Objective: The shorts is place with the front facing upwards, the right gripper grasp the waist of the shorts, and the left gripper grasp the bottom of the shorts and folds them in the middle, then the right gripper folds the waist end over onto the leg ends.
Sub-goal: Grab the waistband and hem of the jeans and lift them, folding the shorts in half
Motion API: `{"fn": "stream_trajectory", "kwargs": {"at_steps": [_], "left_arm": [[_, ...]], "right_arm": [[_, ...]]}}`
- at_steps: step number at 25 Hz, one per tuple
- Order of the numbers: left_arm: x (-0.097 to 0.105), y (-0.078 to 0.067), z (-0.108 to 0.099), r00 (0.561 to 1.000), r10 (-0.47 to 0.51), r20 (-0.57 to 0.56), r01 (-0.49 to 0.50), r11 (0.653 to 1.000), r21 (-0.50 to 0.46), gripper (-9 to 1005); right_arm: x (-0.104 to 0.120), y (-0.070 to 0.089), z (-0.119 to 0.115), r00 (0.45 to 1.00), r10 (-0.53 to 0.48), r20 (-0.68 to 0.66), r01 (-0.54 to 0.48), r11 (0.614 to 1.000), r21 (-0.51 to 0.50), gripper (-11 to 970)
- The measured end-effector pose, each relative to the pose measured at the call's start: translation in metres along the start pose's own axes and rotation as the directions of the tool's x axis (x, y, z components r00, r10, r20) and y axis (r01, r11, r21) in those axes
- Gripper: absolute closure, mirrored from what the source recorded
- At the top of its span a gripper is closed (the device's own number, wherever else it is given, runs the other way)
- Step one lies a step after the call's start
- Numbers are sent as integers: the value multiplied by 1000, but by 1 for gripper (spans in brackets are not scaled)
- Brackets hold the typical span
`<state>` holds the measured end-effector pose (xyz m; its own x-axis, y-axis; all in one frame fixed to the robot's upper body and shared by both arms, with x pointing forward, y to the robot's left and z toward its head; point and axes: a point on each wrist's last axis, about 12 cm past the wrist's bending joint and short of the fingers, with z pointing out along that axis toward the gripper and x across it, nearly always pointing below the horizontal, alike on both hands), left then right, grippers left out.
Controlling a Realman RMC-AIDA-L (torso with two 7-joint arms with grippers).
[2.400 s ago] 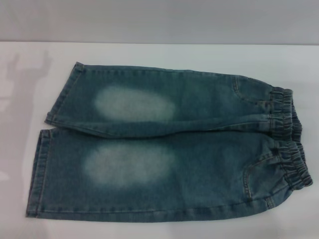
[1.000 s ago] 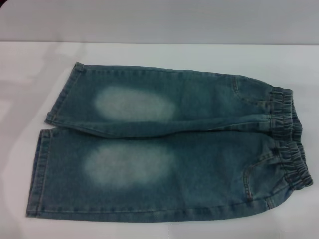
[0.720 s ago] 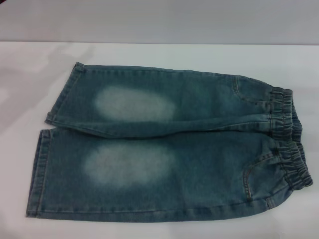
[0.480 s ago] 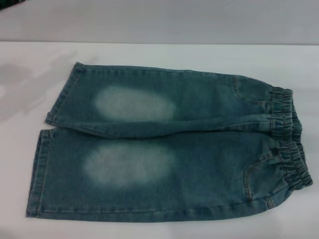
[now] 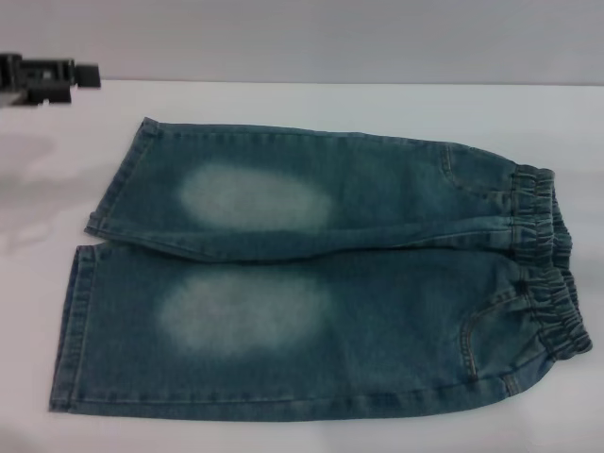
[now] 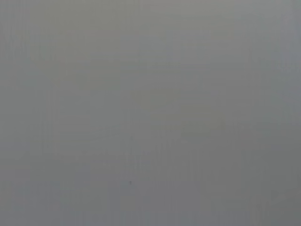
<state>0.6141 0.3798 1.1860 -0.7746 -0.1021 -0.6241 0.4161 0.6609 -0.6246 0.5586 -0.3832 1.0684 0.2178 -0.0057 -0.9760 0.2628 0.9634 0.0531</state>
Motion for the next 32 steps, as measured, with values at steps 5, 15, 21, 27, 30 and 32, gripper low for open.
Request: {"fn": "stream_trajectory", "kwargs": {"at_steps": [5, 15, 21, 27, 30, 32], "left_arm": [[9, -3, -4, 990, -46, -136, 47, 999, 3, 167], [38, -7, -1, 928, -131, -350, 142, 990, 7, 167], [56, -3, -3, 897, -190, -400, 200, 980, -17, 167], [73, 5, -8, 867, -247, -432, 246, 967, -60, 167], [81, 8, -11, 859, -270, -434, 265, 961, -75, 167], [88, 10, -13, 854, -286, -435, 280, 957, -80, 167]], "right_arm": [[-2, -1, 3, 1000, -7, 4, 7, 1000, 0, 347], [-5, -5, 9, 1000, -20, 8, 20, 1000, 0, 347], [-5, -4, 9, 1000, -22, 7, 22, 1000, -5, 347], [-5, -3, 10, 1000, -20, 6, 20, 1000, -11, 347], [-5, -3, 9, 1000, -20, 5, 20, 1000, -14, 346], [-5, -3, 9, 1000, -20, 4, 20, 1000, -16, 346]]}}
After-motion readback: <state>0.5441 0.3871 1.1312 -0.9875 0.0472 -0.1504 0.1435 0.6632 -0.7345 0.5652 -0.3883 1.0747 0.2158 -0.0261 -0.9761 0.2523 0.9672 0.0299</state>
